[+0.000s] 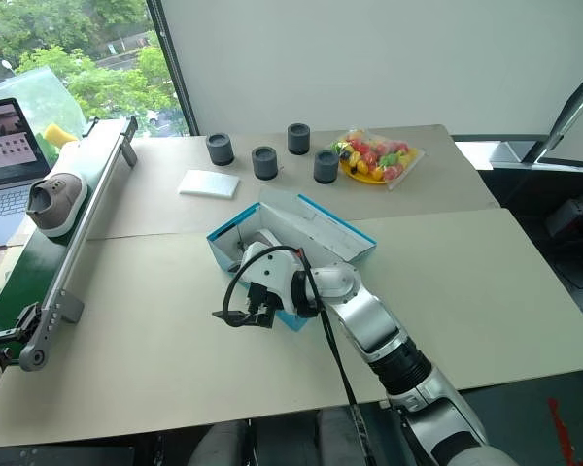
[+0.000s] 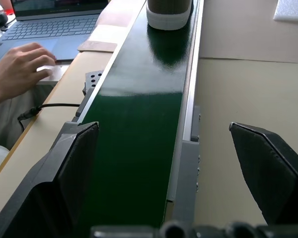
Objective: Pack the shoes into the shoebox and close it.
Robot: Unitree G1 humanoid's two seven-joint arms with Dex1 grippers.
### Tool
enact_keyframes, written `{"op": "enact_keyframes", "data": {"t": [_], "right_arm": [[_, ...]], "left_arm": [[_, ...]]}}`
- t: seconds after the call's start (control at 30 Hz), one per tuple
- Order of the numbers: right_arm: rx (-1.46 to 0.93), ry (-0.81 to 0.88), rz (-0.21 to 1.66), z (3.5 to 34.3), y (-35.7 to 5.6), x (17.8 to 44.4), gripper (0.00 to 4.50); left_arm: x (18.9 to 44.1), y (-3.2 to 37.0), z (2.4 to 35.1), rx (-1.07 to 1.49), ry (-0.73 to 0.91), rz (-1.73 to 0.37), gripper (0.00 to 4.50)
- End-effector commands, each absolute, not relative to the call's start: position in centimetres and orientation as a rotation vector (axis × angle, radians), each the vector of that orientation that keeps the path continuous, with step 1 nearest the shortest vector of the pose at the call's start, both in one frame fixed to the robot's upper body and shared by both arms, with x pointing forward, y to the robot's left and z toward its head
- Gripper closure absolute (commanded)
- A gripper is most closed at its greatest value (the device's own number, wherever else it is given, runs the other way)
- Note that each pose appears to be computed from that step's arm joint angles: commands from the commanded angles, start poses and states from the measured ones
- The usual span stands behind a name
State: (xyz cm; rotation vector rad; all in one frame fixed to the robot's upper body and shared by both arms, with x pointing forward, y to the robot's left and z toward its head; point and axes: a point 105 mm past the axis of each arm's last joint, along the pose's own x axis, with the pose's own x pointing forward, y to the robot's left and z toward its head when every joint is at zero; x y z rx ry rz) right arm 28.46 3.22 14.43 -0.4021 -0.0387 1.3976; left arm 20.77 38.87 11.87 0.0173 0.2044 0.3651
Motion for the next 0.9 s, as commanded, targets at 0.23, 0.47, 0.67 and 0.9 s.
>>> {"op": "enact_keyframes", "data": {"t": [0.23, 0.47, 0.67, 0.9], "right_arm": [[-0.420, -0.102, 1.428, 15.6, 3.6, 27.9, 0.04], [-0.398, -0.108, 1.400, 15.9, 3.6, 28.0, 0.04], [-0.398, -0.108, 1.380, 16.0, 3.4, 28.3, 0.04], [-0.388, -0.111, 1.368, 16.3, 3.3, 28.4, 0.04]], "left_arm": [[21.2, 39.9, 11.8, 0.042, 0.204, 0.343, 0.00], [21.6, 40.6, 11.3, 0.044, 0.218, 0.336, 0.00], [21.6, 41.5, 10.9, 0.024, 0.214, 0.374, 0.00], [21.7, 41.9, 9.6, -0.045, 0.234, 0.407, 0.00]]}}
